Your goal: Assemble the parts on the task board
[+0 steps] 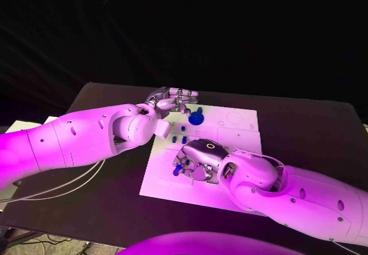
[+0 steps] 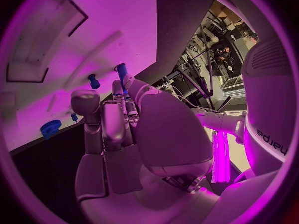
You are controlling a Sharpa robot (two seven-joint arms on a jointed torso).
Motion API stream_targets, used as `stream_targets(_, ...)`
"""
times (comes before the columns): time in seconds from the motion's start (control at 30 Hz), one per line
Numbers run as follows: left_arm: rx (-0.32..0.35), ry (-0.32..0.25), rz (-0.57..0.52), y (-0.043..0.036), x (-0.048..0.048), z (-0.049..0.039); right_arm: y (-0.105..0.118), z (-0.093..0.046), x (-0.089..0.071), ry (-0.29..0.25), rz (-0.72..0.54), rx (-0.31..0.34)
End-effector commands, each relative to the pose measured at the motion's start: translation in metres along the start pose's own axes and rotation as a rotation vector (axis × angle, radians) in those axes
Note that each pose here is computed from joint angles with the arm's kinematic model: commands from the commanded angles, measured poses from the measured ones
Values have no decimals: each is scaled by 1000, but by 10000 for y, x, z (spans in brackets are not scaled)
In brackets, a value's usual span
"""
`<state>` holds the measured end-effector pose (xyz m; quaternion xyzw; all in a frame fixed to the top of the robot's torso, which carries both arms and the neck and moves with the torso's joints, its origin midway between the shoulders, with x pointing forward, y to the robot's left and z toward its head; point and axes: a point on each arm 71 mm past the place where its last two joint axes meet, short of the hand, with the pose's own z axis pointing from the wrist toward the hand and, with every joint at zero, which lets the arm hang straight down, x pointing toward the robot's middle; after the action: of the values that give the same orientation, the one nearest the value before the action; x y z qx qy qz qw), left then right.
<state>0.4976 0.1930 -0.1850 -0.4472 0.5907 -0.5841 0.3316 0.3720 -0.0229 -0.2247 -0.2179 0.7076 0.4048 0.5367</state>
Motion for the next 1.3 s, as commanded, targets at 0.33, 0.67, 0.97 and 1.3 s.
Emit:
stream_targets(0.33, 4, 23, -3, -7, 26, 2, 30, 25, 52, 7, -123, 48)
stream_targets(0.67, 4, 24, -4, -6, 34, 4, 101, 76, 184, 107, -152, 40)
stream_targets(0.97, 3, 23, -3, -6, 27, 2, 92, 60, 127, 1, -116, 40)
stream_targets(1.3, 1, 19, -2, -5, 7, -2, 48, -105, -50, -223, 14, 11)
